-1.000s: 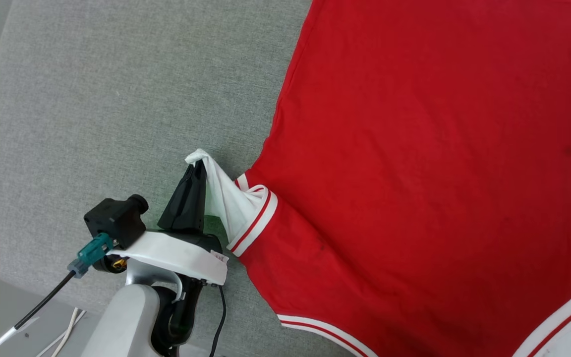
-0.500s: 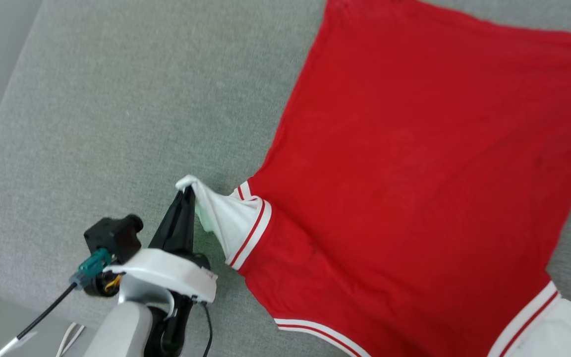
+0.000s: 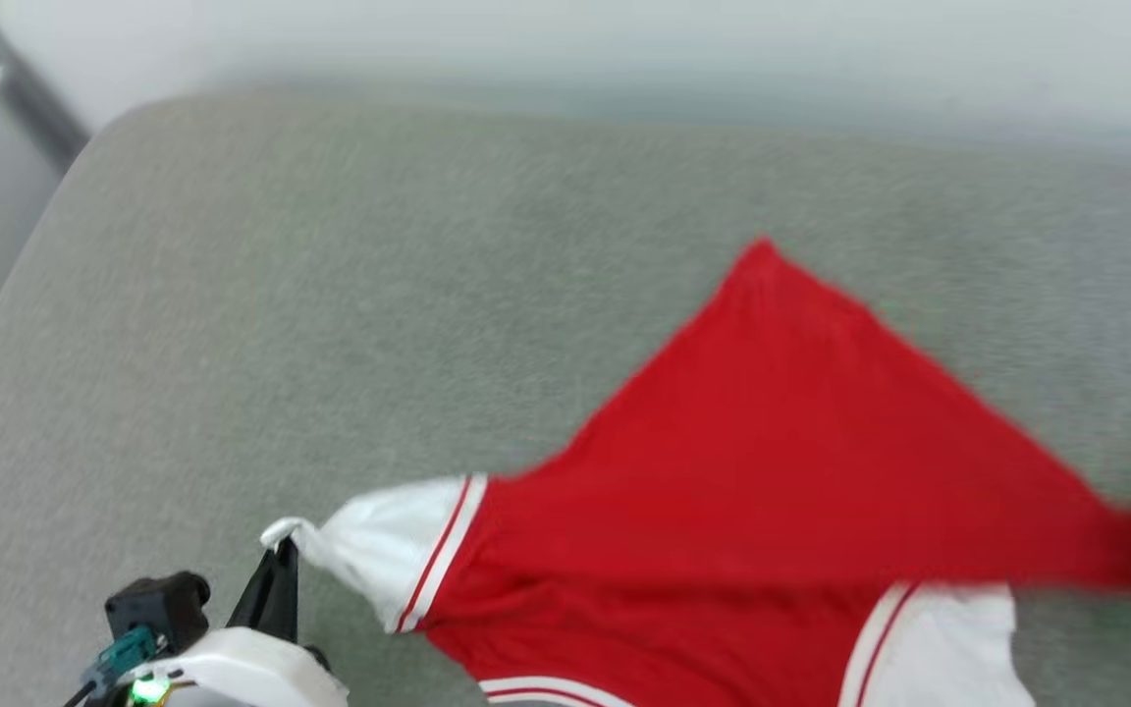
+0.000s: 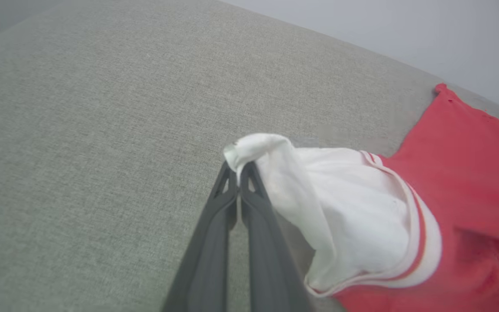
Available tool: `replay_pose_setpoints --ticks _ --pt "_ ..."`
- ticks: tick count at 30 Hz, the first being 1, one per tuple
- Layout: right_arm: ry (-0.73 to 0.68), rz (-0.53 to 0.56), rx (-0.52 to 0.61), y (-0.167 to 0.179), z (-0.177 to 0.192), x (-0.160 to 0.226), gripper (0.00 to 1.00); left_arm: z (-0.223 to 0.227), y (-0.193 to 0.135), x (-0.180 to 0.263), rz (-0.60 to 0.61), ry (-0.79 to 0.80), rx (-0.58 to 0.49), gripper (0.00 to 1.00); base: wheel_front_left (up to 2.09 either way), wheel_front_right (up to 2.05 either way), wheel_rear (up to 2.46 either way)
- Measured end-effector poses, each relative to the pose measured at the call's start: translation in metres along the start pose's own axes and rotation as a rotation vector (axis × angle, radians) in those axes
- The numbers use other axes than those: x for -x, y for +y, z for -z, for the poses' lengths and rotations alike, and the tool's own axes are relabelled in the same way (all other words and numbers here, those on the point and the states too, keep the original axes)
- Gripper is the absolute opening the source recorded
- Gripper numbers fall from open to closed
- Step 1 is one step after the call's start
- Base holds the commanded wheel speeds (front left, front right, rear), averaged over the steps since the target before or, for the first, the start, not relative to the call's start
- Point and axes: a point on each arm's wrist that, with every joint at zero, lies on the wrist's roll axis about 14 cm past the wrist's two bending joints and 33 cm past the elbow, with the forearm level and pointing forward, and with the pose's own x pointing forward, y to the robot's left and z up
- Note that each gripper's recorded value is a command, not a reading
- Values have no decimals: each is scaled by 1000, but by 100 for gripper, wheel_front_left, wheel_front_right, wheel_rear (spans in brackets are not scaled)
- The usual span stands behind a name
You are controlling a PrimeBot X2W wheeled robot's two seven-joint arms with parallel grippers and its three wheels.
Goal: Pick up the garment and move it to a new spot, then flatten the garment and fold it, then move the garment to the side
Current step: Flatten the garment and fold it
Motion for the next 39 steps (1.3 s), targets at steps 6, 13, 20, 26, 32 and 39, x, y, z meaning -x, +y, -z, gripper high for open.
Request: replay_pose_setpoints --ticks 6,13,20,26,32,39 --pt "171 -35 -122 6 130 29 0 -1 -16 7 48 6 -7 0 0 0 0" --pt "245 -122 -307 43 209 51 100 -2 -39 8 116 12 -13 0 0 0 0" --pt "-104 -44 -346 18 141 55 100 -1 -48 3 144 30 -22 0 0 0 0" --pt "-516 2 -340 -2 43 61 100 -9 -57 -12 169 17 -31 0 0 0 0" --pt "-725 -28 -319 11 -22 48 100 -18 -64 -31 185 -11 -34 0 0 0 0" --pt "-591 -129 -195 44 -61 -1 100 -21 -73 -56 212 -29 -40 0 0 0 0"
